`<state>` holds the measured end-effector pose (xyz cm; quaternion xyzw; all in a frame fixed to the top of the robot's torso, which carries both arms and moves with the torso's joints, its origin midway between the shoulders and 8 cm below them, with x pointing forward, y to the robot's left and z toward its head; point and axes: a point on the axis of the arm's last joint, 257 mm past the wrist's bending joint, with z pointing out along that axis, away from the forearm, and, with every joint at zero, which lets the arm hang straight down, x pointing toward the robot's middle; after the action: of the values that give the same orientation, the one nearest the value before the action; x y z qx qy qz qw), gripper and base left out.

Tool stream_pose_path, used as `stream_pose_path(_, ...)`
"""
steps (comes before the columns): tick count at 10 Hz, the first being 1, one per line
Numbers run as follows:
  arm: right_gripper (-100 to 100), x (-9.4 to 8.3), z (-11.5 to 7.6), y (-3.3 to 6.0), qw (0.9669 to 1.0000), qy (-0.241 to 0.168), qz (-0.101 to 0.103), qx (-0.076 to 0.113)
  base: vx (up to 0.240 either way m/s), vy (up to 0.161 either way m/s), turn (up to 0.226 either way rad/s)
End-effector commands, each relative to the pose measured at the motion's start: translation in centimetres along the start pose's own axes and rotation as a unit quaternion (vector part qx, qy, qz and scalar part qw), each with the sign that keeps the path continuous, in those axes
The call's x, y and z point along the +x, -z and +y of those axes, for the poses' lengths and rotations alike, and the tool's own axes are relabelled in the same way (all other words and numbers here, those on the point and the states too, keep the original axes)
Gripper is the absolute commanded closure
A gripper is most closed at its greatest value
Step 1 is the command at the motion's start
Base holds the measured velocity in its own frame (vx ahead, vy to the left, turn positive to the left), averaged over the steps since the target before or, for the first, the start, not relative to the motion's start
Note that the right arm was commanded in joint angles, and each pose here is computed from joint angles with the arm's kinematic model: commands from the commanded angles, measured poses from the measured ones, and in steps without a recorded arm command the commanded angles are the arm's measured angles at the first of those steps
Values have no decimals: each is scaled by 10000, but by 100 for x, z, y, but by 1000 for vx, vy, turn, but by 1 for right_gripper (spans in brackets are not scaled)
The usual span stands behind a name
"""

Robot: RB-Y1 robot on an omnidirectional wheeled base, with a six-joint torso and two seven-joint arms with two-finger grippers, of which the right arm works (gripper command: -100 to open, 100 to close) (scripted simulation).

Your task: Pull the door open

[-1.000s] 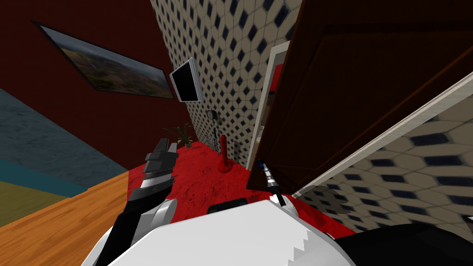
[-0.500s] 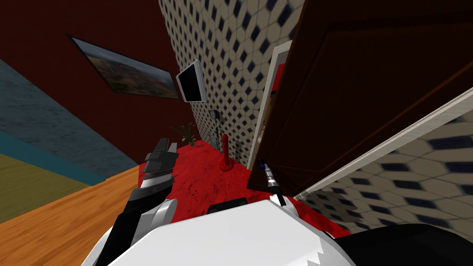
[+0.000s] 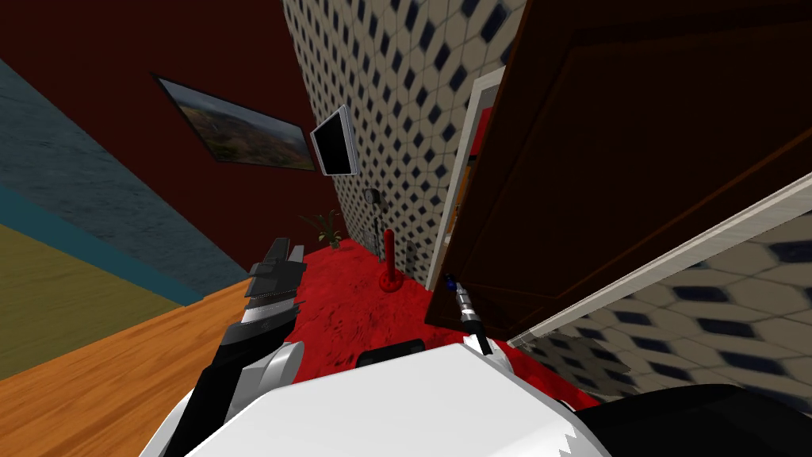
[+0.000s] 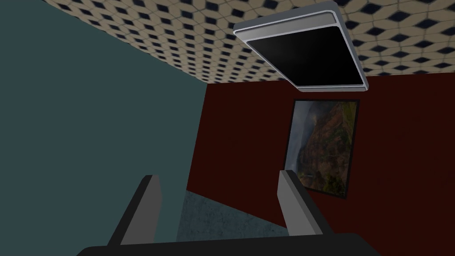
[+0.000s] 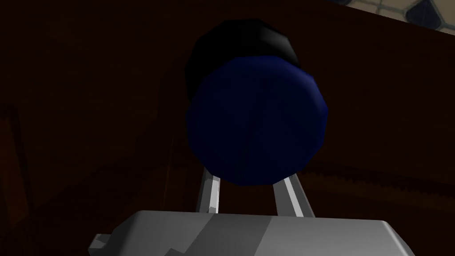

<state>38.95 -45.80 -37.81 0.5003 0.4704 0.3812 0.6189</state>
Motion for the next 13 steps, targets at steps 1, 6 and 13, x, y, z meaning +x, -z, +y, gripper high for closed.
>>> stream_pose_path(1,100,13,21,-17,9993,-357,-56,-36,-64,-17,127)
stream_pose_path(6,100,-117,-7,-11,9932,-1131,-275,-17,-49,-15,95)
stream_pose_path(13,-100,-99,-64,-41,9735,-2236,-471,15,-57,-5,35)
